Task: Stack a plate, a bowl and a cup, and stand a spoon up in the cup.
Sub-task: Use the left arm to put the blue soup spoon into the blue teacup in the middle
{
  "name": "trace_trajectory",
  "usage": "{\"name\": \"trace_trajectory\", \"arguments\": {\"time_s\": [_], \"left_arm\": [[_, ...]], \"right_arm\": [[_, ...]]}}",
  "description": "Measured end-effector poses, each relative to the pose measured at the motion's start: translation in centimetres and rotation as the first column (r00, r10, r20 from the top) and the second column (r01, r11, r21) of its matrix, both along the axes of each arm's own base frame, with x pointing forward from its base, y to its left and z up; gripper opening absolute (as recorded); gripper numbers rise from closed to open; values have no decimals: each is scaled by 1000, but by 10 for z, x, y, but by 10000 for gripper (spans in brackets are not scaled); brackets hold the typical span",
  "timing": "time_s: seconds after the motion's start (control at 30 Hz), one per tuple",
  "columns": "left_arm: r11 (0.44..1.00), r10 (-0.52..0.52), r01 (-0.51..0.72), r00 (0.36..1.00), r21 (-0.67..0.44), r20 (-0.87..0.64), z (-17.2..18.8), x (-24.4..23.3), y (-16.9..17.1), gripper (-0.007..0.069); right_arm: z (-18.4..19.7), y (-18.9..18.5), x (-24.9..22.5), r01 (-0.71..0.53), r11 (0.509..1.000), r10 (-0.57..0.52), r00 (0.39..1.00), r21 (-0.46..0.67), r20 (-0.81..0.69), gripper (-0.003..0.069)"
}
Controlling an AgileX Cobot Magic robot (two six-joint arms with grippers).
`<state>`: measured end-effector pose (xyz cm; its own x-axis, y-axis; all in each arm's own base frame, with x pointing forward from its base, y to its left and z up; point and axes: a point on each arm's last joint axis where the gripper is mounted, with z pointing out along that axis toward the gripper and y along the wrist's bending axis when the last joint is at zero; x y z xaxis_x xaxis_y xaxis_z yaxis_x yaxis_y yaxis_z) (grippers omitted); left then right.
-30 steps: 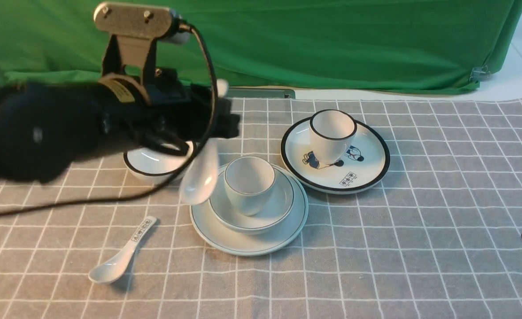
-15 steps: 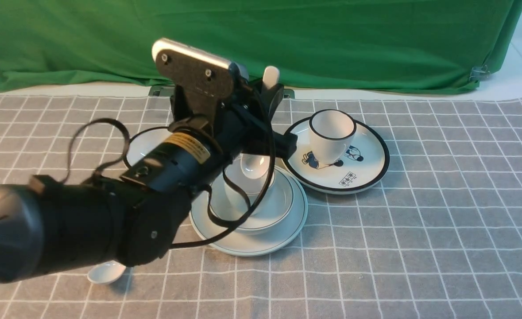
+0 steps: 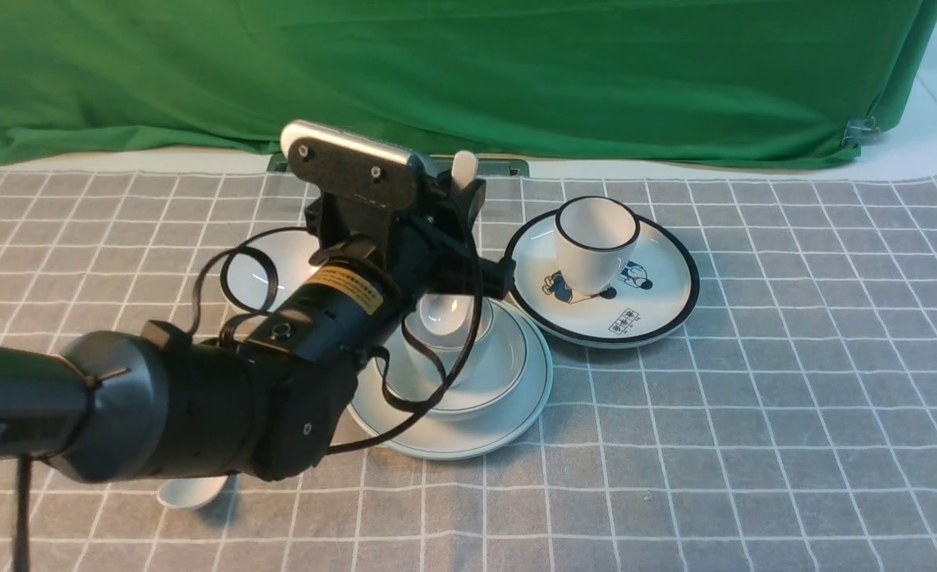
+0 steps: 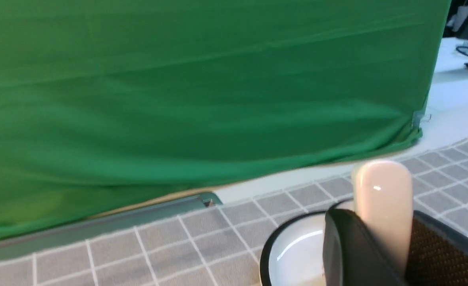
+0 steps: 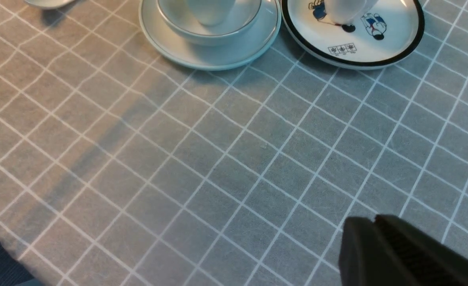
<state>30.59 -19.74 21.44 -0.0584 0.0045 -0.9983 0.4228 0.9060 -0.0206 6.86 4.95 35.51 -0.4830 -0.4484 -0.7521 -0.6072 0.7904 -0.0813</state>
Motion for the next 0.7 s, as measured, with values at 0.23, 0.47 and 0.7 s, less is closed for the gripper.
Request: {"name": "trace_trajectory", "arguments": {"time_s": [0.23,0.47,0.7], "left_arm": [[997,-68,68,998,46,3,-7,-1,-5,125],[996,-65,66,998,62,-22,-10,-1,-6,255],[998,-52,53,998,35,-38,5,-6,-1,475]], "right_arm": [[0,0,0,4,1000,-4,1000,6,-3,69],[0,0,0,6,1000,-6,1000,10,-5,69],[0,0,0,5,1000,-5,1000,13,-2,69]]}}
